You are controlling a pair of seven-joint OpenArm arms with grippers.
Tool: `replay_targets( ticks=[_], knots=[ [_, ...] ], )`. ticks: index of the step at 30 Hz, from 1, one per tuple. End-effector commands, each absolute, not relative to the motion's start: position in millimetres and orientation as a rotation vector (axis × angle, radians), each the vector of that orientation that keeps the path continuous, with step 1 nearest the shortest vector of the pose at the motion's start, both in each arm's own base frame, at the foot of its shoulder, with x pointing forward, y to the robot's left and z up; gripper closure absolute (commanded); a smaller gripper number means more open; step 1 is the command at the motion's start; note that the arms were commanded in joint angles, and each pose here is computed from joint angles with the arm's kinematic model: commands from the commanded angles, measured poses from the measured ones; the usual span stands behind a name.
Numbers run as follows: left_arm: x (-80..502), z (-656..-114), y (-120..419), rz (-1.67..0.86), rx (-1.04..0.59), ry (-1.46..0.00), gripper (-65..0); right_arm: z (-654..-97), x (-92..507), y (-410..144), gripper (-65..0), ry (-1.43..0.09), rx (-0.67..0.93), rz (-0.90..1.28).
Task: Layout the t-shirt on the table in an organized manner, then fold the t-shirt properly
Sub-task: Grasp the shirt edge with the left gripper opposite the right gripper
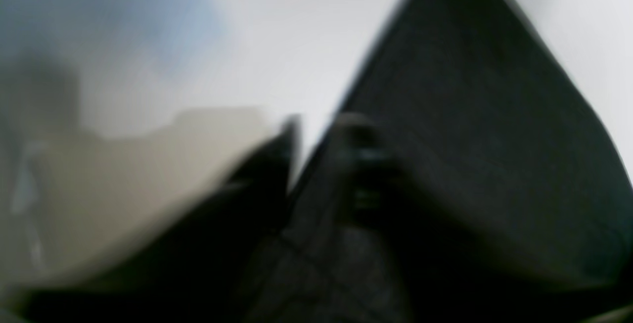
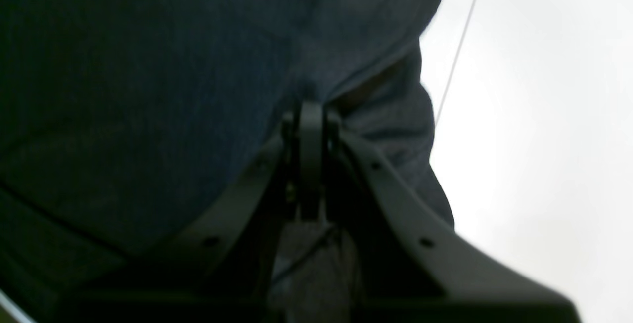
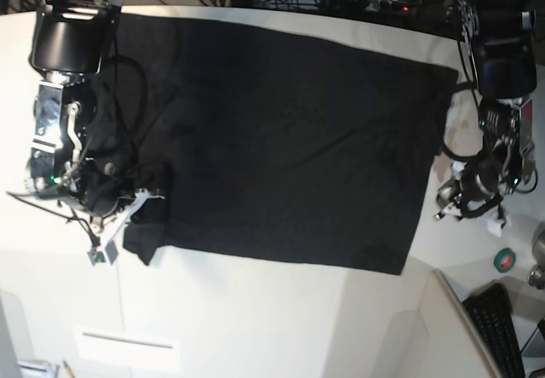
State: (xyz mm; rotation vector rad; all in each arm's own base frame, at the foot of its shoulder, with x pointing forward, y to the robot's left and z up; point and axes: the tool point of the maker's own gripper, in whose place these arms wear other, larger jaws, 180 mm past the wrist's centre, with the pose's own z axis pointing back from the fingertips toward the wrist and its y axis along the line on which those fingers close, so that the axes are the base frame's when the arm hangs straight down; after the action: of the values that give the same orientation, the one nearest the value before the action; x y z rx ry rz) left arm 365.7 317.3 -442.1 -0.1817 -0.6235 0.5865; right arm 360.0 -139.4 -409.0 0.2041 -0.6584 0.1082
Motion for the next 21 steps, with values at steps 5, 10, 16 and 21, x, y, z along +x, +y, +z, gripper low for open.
replay_targets(
  ticks=[5, 10, 16, 21],
  knots=[
    [401.4, -440.7, 316.8, 0.549, -0.137, -0.657, -44.8, -394.9, 370.5, -143.1, 0.0, -0.712, 0.196, 0.111],
    [394.9, -468.3, 314.9, 0.500, -0.063, -0.585, -44.8, -395.3, 369.9, -145.0, 0.0, -0.712, 0.195, 0.105],
    [391.4, -474.6, 308.6, 0.484, -0.062, -0.560, -31.6, -394.8, 370.5, -145.4, 0.0, -0.717, 0.195, 0.103],
    [384.0, -483.7, 299.9, 0.480, -0.072, -0.539, -8.9, -394.8, 370.5, -145.4, 0.0, -0.717, 0.195, 0.103]
  ],
)
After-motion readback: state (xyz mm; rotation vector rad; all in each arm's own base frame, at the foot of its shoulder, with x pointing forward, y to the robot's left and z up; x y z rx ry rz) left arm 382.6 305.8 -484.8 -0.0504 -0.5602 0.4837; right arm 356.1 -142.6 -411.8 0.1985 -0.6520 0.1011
